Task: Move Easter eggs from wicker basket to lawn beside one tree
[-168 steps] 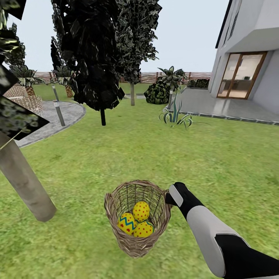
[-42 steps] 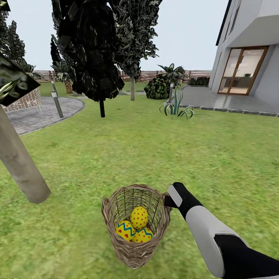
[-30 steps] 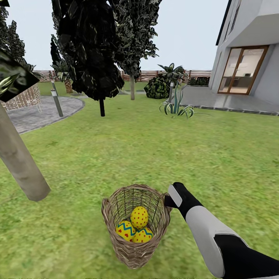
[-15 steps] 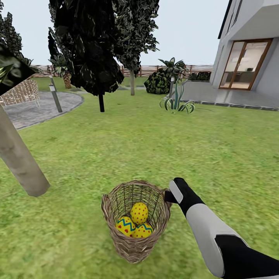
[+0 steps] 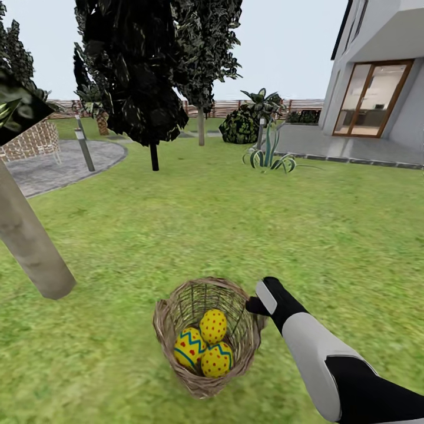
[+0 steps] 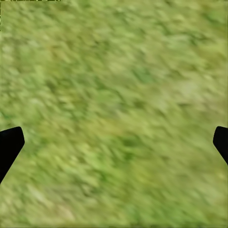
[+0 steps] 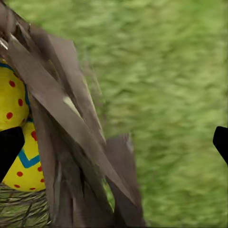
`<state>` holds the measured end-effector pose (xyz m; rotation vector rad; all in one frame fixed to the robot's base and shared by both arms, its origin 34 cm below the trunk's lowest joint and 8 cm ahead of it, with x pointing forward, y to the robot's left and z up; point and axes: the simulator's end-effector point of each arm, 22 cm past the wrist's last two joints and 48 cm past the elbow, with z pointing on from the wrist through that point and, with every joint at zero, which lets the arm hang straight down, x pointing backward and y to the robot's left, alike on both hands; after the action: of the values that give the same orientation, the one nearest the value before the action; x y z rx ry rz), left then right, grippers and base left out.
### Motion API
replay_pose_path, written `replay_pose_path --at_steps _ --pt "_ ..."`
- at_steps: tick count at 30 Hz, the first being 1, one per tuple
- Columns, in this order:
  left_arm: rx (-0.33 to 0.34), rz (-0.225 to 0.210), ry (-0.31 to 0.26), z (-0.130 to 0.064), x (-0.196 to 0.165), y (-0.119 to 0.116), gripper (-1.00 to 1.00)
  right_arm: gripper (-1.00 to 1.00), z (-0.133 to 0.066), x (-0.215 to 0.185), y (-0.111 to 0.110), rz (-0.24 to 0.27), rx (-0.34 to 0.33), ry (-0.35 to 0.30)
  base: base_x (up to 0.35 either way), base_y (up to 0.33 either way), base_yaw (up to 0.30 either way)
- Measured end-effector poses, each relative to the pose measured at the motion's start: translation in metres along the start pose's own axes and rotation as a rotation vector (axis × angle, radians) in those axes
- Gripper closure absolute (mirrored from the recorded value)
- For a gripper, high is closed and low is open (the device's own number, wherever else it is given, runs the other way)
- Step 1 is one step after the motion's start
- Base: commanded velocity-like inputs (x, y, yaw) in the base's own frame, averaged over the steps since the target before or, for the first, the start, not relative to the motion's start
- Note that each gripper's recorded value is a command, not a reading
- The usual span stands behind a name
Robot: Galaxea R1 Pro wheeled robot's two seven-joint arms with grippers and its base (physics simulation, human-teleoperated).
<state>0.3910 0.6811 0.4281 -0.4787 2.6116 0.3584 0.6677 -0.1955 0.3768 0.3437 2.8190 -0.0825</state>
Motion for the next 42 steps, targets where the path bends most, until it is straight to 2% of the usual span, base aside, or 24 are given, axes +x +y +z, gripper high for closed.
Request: replay_pose_path --at_steps 7,42 --pt "0.007 -0.009 -0.025 -0.007 -0.006 0.001 -1.00 -1.00 -0.016 -0.008 0.000 -0.001 -0.003 -0.027 0.000 0.000 0.000" --pt "0.006 -0.009 -0.024 -0.067 -0.060 0.007 -1.00 -1.00 -0.084 -0.050 0.004 -0.001 -0.004 -0.026 0.000 0.000 0.000"
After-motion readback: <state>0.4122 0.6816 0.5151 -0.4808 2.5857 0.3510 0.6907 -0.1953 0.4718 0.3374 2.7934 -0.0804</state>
